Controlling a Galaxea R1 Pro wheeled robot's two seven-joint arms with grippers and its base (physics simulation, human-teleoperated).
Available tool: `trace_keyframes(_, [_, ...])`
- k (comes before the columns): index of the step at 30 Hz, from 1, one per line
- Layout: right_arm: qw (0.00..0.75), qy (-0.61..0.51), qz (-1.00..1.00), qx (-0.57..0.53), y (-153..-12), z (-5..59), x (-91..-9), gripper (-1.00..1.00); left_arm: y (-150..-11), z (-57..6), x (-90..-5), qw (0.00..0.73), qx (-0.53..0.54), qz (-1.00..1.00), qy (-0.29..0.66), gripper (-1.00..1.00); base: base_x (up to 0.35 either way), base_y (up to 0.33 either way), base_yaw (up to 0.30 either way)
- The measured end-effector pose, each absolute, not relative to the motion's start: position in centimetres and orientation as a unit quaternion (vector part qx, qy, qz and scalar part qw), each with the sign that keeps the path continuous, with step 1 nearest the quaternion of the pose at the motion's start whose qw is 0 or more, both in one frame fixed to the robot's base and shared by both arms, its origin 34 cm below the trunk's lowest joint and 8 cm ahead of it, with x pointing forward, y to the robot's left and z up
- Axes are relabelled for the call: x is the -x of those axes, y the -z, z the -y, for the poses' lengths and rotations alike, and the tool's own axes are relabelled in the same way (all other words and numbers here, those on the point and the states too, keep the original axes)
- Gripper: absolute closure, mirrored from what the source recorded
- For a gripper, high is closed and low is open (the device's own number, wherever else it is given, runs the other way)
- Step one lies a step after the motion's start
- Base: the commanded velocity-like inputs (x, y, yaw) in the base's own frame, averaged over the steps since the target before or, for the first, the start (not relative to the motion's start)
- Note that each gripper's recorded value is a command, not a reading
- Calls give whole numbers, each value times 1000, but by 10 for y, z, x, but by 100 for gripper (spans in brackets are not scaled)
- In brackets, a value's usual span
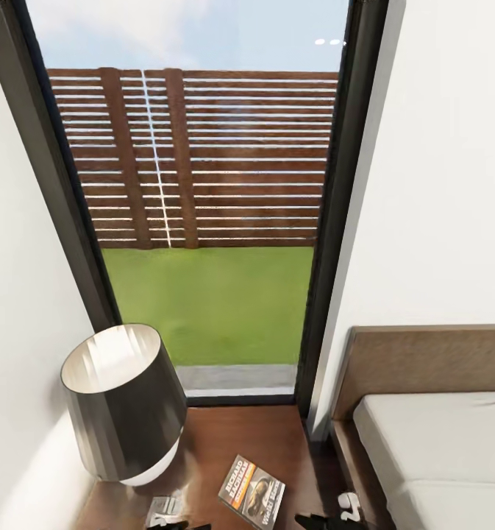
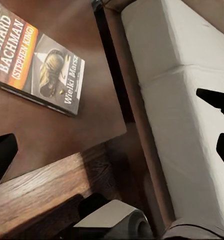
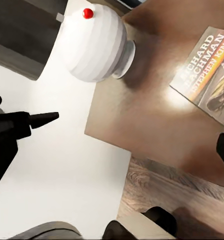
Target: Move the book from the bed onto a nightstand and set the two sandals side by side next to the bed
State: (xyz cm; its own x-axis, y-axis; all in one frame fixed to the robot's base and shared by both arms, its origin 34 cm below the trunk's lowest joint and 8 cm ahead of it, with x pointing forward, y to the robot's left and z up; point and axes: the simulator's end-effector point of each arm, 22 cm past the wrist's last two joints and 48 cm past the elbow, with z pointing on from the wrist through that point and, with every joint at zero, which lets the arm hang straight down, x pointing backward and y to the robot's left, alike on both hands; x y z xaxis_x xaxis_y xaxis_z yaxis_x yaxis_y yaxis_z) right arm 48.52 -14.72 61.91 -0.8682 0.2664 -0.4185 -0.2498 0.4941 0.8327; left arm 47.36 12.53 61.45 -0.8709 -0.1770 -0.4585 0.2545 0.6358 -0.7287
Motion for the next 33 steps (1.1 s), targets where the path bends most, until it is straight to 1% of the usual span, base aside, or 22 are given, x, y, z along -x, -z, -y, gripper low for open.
trace_keyframes(5, [229, -504, -833, -2, -612, 139, -455, -100, -579, -142, -442, 243, -22, -892, 381, -100, 0, 0, 0])
trace_keyframes(10, [177, -473, -863, -5, -588, 139, -410, -100, -540, -163, -392, 215, -20, -921, 324, -100, 0, 0, 0])
trace_keyframes(17, [130, -321, -937, -39, -529, 186, -359, -100, -514, -177, -332, 192, -20, -944, 267, -100, 0, 0, 0])
trace_keyframes(19, [119, -296, -947, -44, -522, 196, -345, -100, -511, -178, -315, 178, -20, -949, 260, -100, 0, 0, 0])
trace_keyframes(24, [112, -285, -951, -48, -524, 200, -337, -100, -514, -174, -299, 163, -31, -951, 260, -100, 0, 0, 0])
trace_keyframes(33, [110, -285, -951, -48, -523, 199, -336, -100, -514, -173, -300, 164, -32, -951, 261, -100, 0, 0, 0])
